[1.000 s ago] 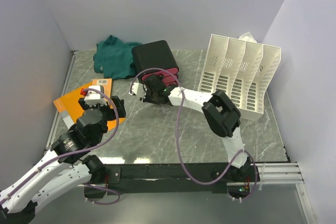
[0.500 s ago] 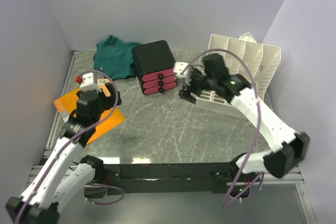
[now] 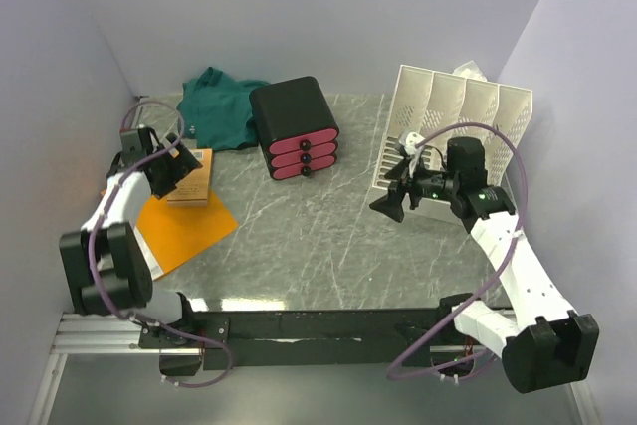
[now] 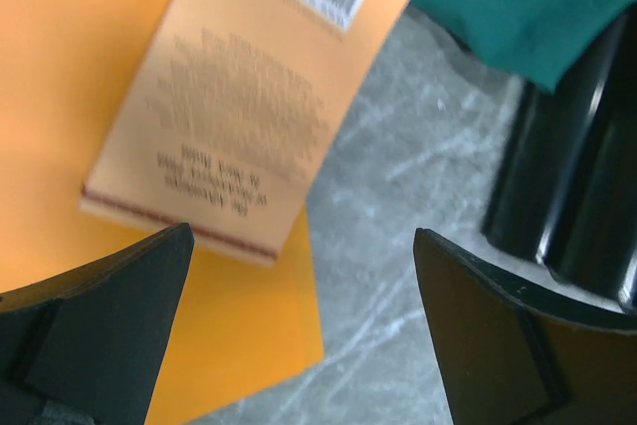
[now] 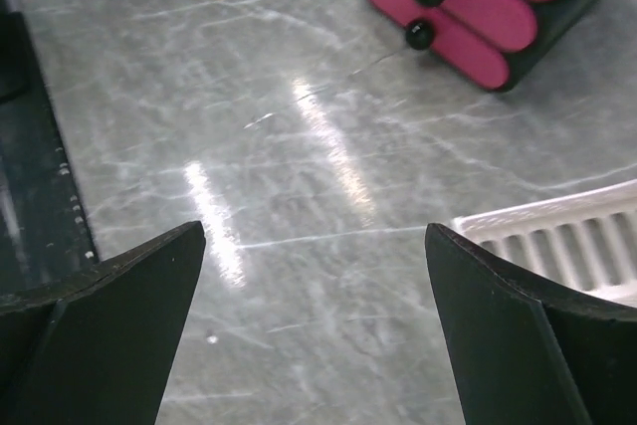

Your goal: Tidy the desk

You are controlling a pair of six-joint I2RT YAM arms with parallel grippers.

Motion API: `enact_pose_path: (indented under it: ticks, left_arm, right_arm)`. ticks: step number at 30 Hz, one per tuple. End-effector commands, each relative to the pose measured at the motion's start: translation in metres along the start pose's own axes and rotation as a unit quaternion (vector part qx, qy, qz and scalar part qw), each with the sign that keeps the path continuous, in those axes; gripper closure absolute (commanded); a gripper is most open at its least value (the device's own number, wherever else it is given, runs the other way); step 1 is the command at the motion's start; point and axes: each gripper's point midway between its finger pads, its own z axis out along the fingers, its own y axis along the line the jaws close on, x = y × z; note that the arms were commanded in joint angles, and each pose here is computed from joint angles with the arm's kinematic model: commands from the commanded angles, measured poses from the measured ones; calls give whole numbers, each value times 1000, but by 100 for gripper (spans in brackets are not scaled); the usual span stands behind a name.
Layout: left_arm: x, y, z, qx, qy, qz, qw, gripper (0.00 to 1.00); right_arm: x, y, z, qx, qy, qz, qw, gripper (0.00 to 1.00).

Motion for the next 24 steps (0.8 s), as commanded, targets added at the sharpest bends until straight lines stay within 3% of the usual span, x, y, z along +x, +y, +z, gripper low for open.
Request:
enact_pose_path:
  ticks: [1,7,14,24]
  left_arm:
    - [-45,-4,8,-26,-28,53,998,1]
    - [-58,13,38,-79,1,100,992,0]
    - [-27,35,74,-94,79,115,986,0]
    - [16,48,87,-79,152,114,979,2]
  right_arm:
    - [-3,16,-5,-59,-58,8,997,0]
    - [12,13,-4,-76,-36,28,996,0]
    - [11,12,-5,-73,-35,29,996,0]
    - [12,12,-5,-74,-33,28,996,0]
